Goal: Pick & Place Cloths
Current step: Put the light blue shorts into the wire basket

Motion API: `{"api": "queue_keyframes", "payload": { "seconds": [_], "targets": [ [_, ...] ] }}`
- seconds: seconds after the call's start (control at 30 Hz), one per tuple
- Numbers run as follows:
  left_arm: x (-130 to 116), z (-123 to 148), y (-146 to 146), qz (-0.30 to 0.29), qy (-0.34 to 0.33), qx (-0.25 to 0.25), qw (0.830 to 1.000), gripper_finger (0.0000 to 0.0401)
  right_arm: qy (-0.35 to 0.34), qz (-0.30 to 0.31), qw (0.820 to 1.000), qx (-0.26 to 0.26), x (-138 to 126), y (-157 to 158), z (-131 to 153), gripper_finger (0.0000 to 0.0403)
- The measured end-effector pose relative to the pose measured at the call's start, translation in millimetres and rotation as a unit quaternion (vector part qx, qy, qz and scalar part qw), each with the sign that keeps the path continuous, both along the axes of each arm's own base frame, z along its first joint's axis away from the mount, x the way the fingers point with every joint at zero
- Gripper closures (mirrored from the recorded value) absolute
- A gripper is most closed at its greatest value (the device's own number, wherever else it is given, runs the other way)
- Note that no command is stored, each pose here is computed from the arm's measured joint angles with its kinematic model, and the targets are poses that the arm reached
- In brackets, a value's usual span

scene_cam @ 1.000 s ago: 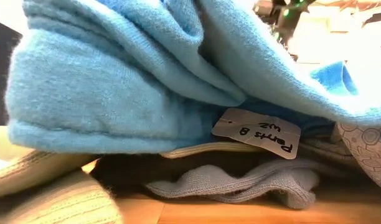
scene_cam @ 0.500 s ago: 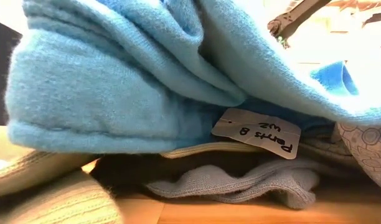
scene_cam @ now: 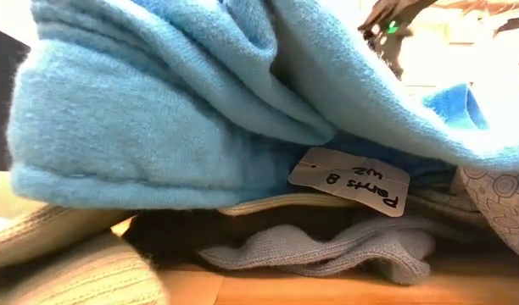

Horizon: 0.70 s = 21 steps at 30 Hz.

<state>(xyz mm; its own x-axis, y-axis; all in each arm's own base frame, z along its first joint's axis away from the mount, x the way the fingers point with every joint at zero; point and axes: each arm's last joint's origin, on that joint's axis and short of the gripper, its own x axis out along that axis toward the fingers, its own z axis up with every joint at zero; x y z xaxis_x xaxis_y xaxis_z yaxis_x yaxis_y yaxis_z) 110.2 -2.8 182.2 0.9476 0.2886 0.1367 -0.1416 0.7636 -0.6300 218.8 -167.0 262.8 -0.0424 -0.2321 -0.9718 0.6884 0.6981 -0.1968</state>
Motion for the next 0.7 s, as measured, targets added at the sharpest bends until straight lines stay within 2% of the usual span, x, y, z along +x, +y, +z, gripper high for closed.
{"api": "queue_keyframes", "payload": {
  "seconds": [0.13,0.23,0.37,0.47,0.57,0.7],
  "targets": [
    [-1.9,15.6,2.0,0.028,-0.039,-0.003,0.999,0.0244,0.019,-0.063,0.997,-0.042,-21.1,18.4,23.2,0.0400],
    [-1.6,40.8,4.3,0.048,-0.066,0.023,0.996,0.0251,0.036,-0.105,0.992,-0.056,-31.5,24.2,29.7,0.0401],
    [11.3,81.0,7.0,0.067,-0.057,0.076,0.993,0.0245,0.025,-0.110,0.992,-0.059,-31.6,24.3,24.1,0.0401],
    [38.1,112.0,9.1,0.061,-0.029,0.123,0.990,0.0232,0.015,-0.105,0.993,-0.042,-29.5,23.5,7.0,0.0402],
    [76.9,136.5,14.8,0.049,0.006,0.169,0.984,0.0215,-0.009,-0.089,0.996,-0.020,-28.7,23.9,-14.1,0.0402],
    [131.9,146.8,37.4,0.027,0.050,0.200,0.978,0.0188,-0.034,-0.082,0.996,-0.012,-33.7,28.6,-28.4,0.0402]
  ]
}}
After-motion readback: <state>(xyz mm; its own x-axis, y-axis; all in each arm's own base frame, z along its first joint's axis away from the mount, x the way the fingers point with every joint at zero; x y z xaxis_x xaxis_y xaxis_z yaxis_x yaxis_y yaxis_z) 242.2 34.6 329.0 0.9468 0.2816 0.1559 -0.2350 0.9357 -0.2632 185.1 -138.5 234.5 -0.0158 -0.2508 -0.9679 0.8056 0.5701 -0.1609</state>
